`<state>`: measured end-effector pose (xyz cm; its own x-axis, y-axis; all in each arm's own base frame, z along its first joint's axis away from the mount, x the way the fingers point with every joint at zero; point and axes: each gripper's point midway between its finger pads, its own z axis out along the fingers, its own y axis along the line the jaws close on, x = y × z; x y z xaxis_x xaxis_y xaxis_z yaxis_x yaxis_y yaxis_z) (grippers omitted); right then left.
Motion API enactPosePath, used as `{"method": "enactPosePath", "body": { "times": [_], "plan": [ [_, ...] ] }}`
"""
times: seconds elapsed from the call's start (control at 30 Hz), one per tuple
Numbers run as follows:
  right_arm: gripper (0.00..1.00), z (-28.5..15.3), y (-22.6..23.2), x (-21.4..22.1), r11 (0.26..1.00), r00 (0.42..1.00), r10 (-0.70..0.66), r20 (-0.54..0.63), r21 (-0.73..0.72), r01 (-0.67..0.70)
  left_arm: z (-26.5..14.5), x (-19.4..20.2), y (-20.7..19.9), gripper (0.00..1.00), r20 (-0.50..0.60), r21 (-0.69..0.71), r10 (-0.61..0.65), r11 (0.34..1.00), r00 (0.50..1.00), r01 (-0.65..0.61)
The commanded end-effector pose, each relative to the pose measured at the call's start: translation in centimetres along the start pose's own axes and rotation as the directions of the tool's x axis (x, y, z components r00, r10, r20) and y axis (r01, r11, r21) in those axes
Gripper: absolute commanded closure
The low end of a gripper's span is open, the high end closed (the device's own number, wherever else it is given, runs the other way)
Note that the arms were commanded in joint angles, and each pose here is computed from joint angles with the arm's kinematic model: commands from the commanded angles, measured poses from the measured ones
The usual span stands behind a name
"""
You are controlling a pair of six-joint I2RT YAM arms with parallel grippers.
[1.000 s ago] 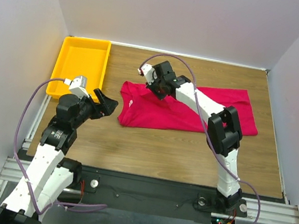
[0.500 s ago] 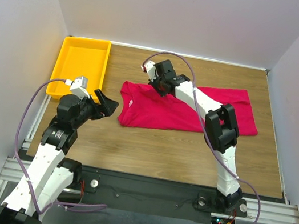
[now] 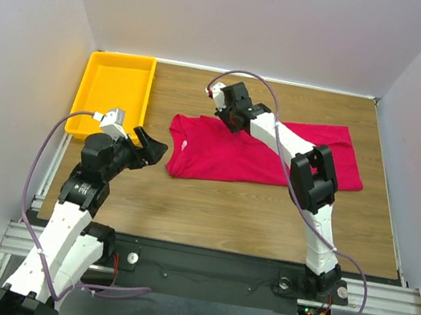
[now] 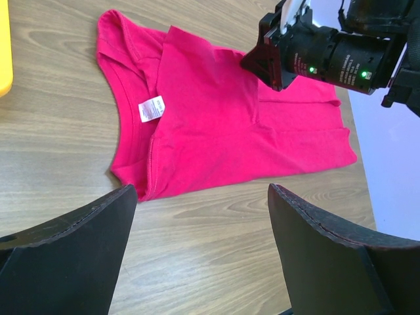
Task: Fold and stack the t-shirts
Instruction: Fold the tshirt
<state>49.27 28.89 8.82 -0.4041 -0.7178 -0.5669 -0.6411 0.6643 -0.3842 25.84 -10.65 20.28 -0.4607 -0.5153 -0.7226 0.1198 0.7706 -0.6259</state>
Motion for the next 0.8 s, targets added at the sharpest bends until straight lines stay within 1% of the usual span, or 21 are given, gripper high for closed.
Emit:
{"method": "enactPosePath", "body": {
  "times": [0.0, 0.13, 0.2, 0.23, 0.3, 0.47, 0.57, 0.6, 0.63, 0.67, 0.7, 0.73, 0.77],
  "plan": [
    [0.84, -0.3, -2.0, -2.5, 0.997, 0.996, 0.039, 0.079, 0.062, -0.044, 0.1, -0.7, -0.6, 0.08, 0.030, 0.035, 0.013, 0.999, 0.999, -0.014],
    [0.79, 0.0, -2.0, -2.5, 0.997, 0.996, 0.041, 0.081, 0.060, -0.046, 0.2, -0.6, -0.5, 0.08, 0.028, 0.033, 0.012, 0.999, 1.000, -0.013],
    [0.74, 0.2, -2.0, -2.4, 0.997, 0.996, 0.039, 0.078, 0.063, -0.044, 0.2, -0.5, -0.5, 0.08, 0.027, 0.034, 0.009, 0.999, 1.000, -0.010],
    [0.68, 0.2, -2.1, -2.6, 0.997, 0.996, 0.042, 0.081, 0.066, -0.048, 0.2, -0.5, -0.5, 0.08, 0.026, 0.034, 0.009, 0.999, 1.000, -0.009],
    [0.61, 0.3, -2.4, -2.6, 0.995, 0.996, 0.042, 0.078, 0.084, -0.048, 0.2, -0.4, -0.4, 0.08, 0.025, 0.035, 0.010, 0.999, 1.000, -0.011],
    [0.60, -0.8, -5.5, -3.6, 0.984, 0.992, 0.068, 0.106, 0.157, -0.084, 0.2, -0.3, -0.4, 0.08, 0.022, 0.034, 0.008, 0.999, 1.000, -0.009],
    [0.61, -2.3, -5.5, -3.9, 0.991, 0.985, 0.096, 0.147, 0.080, -0.108, 0.3, 0.0, -0.4, 0.08, 0.011, 0.040, 0.006, 0.999, 1.000, -0.006],
    [0.61, -2.7, -3.9, -4.3, 0.996, 0.980, 0.094, 0.176, -0.022, -0.092, 0.4, 0.0, -0.7, 0.08, 0.008, 0.057, 0.001, 0.998, 1.000, -0.001],
    [0.61, -3.2, -3.1, -4.0, 0.993, 0.978, 0.097, 0.185, -0.080, -0.083, 0.6, 0.4, -0.6, 0.08, -0.007, 0.059, -0.005, 0.998, 1.000, 0.005],
    [0.61, -5.1, -2.4, -4.6, 0.987, 0.970, 0.097, 0.223, -0.146, -0.065, 0.7, 0.6, -0.6, 0.08, -0.017, 0.067, -0.013, 0.998, 1.000, 0.014],
    [0.61, -5.6, 0.7, -3.2, 0.958, 0.971, 0.086, 0.223, -0.288, -0.019, 0.8, 1.2, -0.6, 0.08, -0.042, 0.073, -0.022, 0.997, 0.999, 0.025],
    [0.61, -6.5, 1.6, -2.7, 0.939, 0.968, 0.090, 0.234, -0.345, -0.004, 1.2, 1.9, -0.2, 0.08, -0.070, 0.065, -0.042, 0.997, 0.997, 0.047],
    [0.59, -7.5, 2.6, -2.3, 0.915, 0.965, 0.093, 0.244, -0.402, 0.014, 1.4, 2.6, 0.1, 0.08, -0.095, 0.056, -0.054, 0.997, 0.994, 0.059]
  ]
}}
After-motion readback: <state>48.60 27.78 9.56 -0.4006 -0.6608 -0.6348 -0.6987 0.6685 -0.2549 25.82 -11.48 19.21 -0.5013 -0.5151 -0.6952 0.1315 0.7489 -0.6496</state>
